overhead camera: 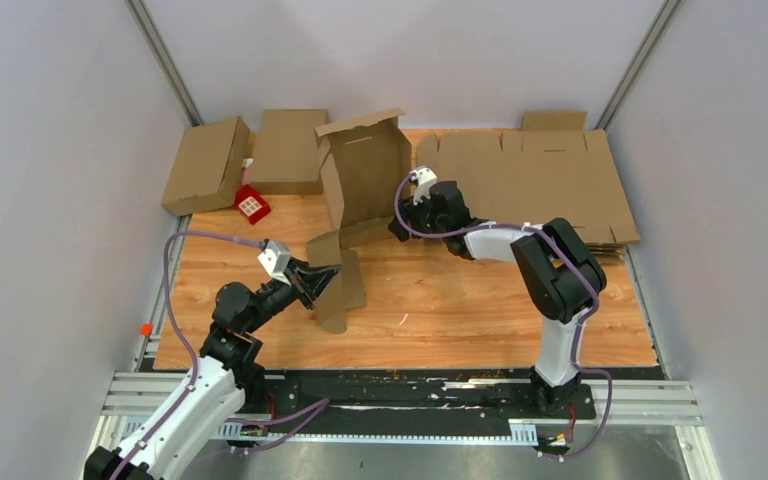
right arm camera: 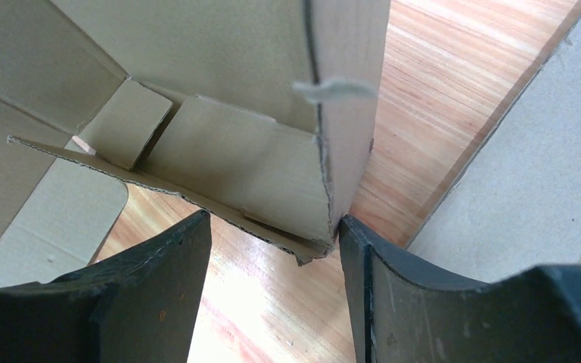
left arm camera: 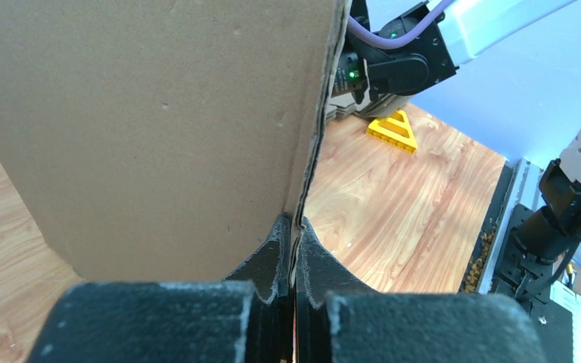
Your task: Fold the paper box
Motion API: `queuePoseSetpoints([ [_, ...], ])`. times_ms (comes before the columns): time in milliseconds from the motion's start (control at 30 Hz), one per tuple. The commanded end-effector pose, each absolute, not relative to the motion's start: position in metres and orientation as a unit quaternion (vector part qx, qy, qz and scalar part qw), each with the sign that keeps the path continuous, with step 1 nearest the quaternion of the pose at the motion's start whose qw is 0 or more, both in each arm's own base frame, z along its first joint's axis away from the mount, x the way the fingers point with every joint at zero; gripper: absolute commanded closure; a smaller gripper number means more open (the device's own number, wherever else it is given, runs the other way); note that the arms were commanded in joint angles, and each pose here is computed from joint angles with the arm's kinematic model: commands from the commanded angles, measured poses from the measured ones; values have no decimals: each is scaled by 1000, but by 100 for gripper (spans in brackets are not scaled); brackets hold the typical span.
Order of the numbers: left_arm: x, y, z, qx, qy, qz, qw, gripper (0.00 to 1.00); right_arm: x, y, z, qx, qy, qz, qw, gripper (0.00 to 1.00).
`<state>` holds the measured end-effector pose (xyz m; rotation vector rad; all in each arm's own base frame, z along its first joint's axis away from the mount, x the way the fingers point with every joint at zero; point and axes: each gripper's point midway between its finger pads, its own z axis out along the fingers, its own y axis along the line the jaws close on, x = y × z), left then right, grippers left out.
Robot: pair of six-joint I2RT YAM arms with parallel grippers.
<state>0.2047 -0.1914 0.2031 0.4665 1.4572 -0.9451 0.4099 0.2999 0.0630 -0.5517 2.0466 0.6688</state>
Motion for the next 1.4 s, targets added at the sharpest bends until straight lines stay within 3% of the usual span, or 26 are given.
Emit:
queuePoseSetpoints([
  [0,203,-197,192,196,659,-428,586,100,418,309,62,-184,834,273,442,38],
  [367,203,-195,186,197,666,-421,584,100,424,332,47,-128,854,227,450,35],
  [433,203,-195,186,197,666,-421,583,100,427,332,53,-114,846,235,465,28],
  [500,203,-195,185,197,667,-420,583,100,431,333,58,-108,840,236,477,14],
  [567,203,-195,185,197,667,-421,583,100,436,332,59,-117,841,226,477,9],
  [867,202,-196,186,199,665,-422,583,100,444,345,71,-168,819,257,485,7],
  [1033,202,-196,185,199,666,-423,582,100,453,346,79,-168,805,288,492,0],
  [1367,201,-197,185,200,665,-427,580,100,466,348,77,-192,796,319,478,0],
])
